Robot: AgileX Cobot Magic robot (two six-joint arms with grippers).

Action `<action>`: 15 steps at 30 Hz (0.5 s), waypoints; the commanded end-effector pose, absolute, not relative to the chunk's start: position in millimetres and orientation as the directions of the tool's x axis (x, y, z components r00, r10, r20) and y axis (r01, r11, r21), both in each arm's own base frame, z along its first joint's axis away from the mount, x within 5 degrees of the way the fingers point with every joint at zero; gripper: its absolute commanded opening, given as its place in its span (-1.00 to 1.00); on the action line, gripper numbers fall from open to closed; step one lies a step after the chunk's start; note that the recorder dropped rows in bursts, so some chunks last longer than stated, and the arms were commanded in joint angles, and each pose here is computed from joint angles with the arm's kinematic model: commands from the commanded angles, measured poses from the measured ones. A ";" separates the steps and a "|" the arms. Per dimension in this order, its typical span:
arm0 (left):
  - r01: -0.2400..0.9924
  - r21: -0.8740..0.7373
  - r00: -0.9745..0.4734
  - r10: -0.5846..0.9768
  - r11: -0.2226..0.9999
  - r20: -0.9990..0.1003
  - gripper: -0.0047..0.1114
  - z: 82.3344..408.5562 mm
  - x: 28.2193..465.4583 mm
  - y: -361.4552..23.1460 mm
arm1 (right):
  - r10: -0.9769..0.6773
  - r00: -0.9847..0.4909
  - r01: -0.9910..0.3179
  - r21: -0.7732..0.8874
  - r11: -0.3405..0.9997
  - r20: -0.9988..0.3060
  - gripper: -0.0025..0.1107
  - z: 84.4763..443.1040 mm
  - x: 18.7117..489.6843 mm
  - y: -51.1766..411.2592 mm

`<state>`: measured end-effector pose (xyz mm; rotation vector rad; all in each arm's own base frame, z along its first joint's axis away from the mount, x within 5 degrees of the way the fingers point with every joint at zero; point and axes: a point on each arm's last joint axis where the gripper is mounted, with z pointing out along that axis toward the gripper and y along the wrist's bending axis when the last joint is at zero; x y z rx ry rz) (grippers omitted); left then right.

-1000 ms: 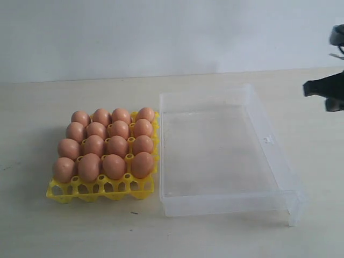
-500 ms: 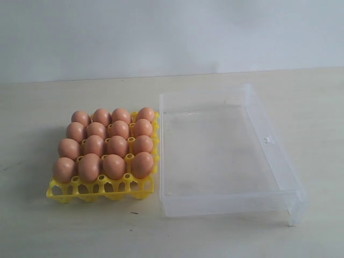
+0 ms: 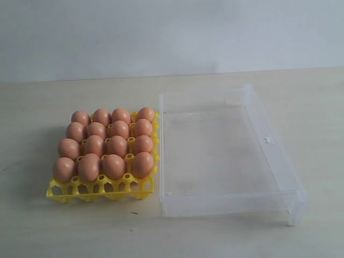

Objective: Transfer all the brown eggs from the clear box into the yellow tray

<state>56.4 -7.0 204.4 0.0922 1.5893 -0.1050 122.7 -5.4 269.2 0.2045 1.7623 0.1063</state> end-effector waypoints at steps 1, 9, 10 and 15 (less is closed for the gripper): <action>0.128 -0.020 -0.018 -0.018 0.992 -1.000 -0.92 203.9 56.0 -7.2 | 0.178 -0.082 0.034 0.176 0.984 -0.981 -0.96 279.7 104.7 -2.0; 0.128 -0.020 -0.018 -0.018 0.992 -1.000 -0.92 203.9 56.0 -7.2 | 0.189 -0.034 0.020 0.188 0.982 -0.981 -0.96 284.8 92.1 -1.2; 0.128 -0.020 -0.018 -0.018 0.992 -1.000 -0.92 203.9 56.0 -7.2 | 0.189 -0.029 0.019 0.188 0.982 -0.982 -0.96 285.2 91.3 -1.2; 0.128 -0.020 -0.018 -0.018 0.992 -1.000 -0.92 203.9 56.0 -7.2 | 0.190 -0.008 0.015 0.190 0.982 -0.982 -0.96 287.6 88.1 -1.1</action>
